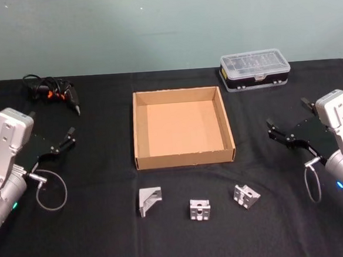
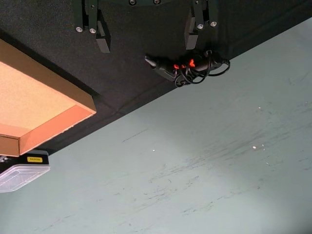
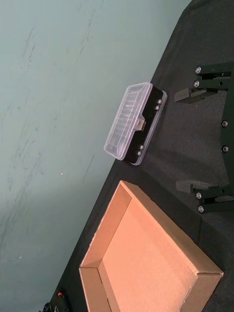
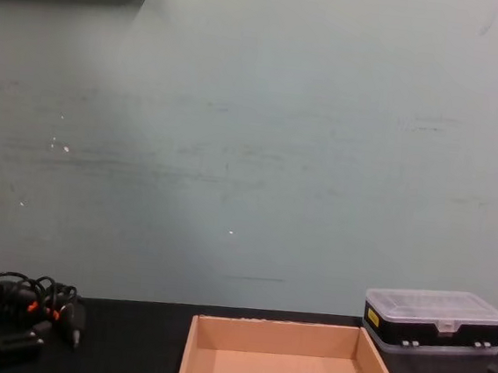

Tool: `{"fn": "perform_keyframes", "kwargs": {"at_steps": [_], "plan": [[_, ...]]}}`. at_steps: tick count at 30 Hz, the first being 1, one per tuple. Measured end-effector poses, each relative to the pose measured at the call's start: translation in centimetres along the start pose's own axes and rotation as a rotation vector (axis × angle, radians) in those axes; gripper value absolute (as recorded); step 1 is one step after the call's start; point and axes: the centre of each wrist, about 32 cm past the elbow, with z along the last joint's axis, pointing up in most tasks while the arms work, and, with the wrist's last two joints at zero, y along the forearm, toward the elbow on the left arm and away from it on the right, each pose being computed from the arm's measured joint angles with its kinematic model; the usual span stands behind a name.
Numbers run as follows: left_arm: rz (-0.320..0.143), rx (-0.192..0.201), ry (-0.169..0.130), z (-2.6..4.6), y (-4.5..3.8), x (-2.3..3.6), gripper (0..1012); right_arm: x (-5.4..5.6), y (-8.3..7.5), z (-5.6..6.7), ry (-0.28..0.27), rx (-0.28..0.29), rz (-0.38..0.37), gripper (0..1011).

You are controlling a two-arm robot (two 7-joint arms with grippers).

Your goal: Use one hand to pick up the angle iron from the table and place it into the box.

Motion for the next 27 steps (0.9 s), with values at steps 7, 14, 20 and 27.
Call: {"fn": "perform_keyframes", "kwargs": {"at_steps": [7,14,20,27], "plan": [[0.0,0.0,0.0,0.0,0.0,0.0,1000,0.0,0.0,0.0,0.0,0.0,0.0,1004],[0.0,0.0,0.0,0.0,0.0,0.0,1000,0.0,0.0,0.0,0.0,0.0,0.0,1004],[0.0,0.0,0.0,0.0,0.0,0.0,1000,0.0,0.0,0.0,0.0,0.0,0.0,1004],[0.0,0.0,0.0,0.0,0.0,0.0,1000,0.0,0.0,0.0,0.0,0.0,0.0,1004]]}}
